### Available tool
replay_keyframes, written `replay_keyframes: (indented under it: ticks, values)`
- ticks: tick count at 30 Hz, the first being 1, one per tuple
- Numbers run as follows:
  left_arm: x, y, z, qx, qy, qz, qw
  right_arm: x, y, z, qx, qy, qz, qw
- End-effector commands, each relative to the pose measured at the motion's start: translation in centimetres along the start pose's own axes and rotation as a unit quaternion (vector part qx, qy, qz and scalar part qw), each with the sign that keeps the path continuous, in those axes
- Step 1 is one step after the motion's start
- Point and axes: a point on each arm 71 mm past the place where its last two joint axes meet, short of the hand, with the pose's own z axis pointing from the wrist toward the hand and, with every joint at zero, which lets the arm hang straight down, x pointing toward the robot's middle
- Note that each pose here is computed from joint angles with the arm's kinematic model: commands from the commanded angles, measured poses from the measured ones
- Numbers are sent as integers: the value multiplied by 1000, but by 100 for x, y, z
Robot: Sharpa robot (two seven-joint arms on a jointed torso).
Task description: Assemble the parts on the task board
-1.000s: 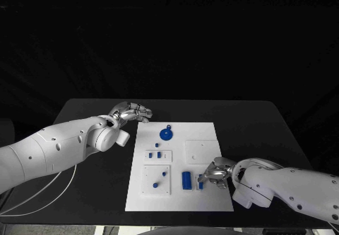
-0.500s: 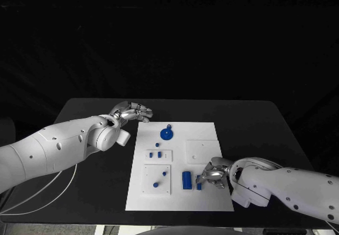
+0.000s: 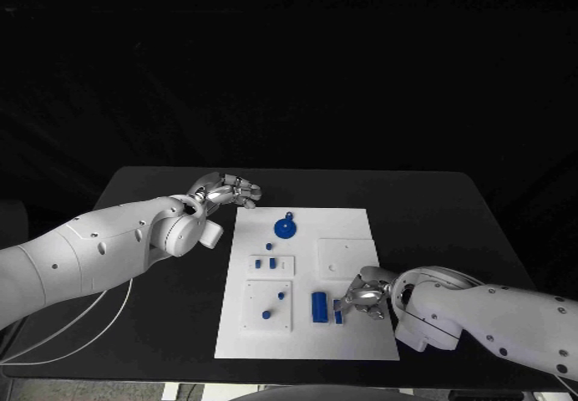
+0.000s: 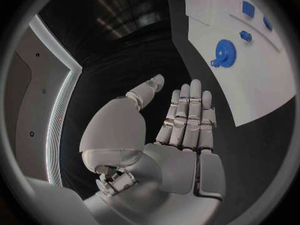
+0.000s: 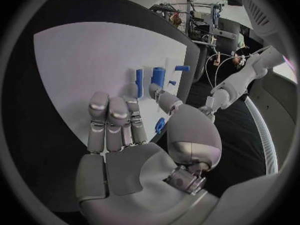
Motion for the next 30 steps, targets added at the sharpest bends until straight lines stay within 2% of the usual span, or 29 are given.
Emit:
replay_keyframes:
  ticks: [1, 13, 18, 26, 30]
  values:
    - [24, -11, 2, 3, 8, -4, 1000, 36, 3, 6, 0, 8, -19, 1000]
    - [20, -10, 1, 2, 8, -4, 1000, 31, -5, 7, 1, 7, -21, 1000]
    - [23, -11, 5, 3, 8, -4, 1000, -3, -29, 3, -4, -4, -11, 1000]
    - [23, -11, 14, 4, 6, -4, 1000, -80, -107, -19, -17, -10, 34, 999]
    - [24, -13, 18, 5, 6, -4, 1000, -232, -98, -28, -42, -23, 84, 995]
